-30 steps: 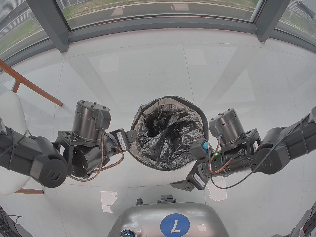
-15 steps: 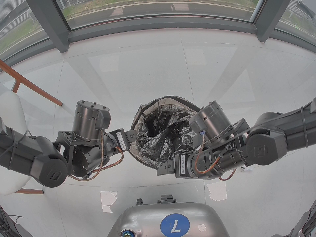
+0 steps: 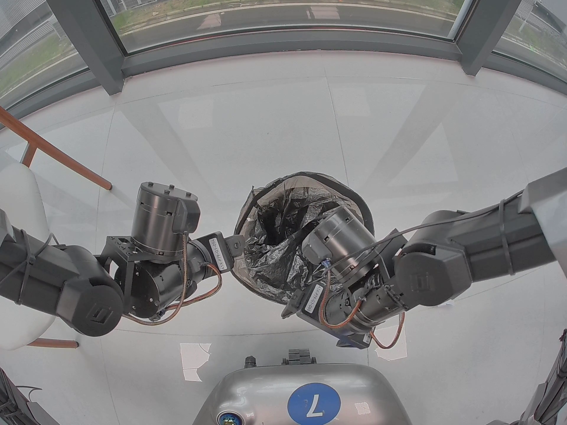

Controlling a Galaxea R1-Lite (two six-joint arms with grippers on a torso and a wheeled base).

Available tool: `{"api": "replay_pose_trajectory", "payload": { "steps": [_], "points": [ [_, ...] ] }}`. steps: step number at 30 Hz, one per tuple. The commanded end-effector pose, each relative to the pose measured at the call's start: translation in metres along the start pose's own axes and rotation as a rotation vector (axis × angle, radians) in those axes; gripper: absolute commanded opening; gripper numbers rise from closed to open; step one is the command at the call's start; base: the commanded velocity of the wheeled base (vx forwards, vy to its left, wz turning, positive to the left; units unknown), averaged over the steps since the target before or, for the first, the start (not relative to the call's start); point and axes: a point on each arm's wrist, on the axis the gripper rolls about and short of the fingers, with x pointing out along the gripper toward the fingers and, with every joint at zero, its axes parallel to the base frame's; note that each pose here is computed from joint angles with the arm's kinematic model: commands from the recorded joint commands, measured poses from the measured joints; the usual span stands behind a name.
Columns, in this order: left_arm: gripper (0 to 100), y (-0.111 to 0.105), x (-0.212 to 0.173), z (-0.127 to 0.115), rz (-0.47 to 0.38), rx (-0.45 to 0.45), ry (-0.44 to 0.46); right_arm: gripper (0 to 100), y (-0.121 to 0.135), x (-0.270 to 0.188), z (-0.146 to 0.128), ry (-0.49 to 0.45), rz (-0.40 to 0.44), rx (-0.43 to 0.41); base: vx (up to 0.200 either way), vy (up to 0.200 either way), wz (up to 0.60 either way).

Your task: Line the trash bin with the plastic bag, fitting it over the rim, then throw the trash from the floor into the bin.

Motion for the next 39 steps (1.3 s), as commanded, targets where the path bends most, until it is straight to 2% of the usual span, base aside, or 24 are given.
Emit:
{"api": "replay_pose_trajectory", "payload": {
  "steps": [1, 6, 12, 16, 24, 25, 39],
  "points": [
    [100, 0.0, 0.001, -0.001, 0.002, 0.001, 0.002, 100, -0.002, 0.021, 0.005, -0.011, -0.013, 0.01, 0.0, 0.0, 0.0],
    [100, 0.0, 0.001, -0.002, 0.004, 0.002, 0.004, 100, -0.001, 0.025, 0.018, -0.038, 0.015, 0.036, 0.0, 0.0, 0.0],
    [100, 0.0, 0.001, -0.001, -0.007, -0.004, -0.008, 100, -0.008, 0.036, 0.035, -0.055, -0.009, 0.07, 0.0, 0.0, 0.0],
    [100, 0.0, 0.001, -0.001, -0.006, -0.004, -0.006, 100, -0.005, 0.038, 0.049, -0.076, 0.008, 0.083, 0.0, 0.0, 0.0],
    [100, 0.0, 0.001, -0.001, -0.006, -0.003, -0.008, 100, 0.001, 0.038, 0.057, -0.091, 0.027, 0.062, 0.0, 0.0, 0.0],
    [100, 0.0, 0.001, -0.001, -0.005, -0.003, -0.007, 0, 0.001, 0.038, 0.057, -0.091, 0.025, 0.056, 0.0, 0.0, 0.0],
    [100, 0.007, 0.003, 0.0, 0.015, -0.007, -0.01, 0, 0.001, 0.036, 0.048, -0.073, 0.014, 0.035, 0.0, 0.0, 0.0]
  ]
}}
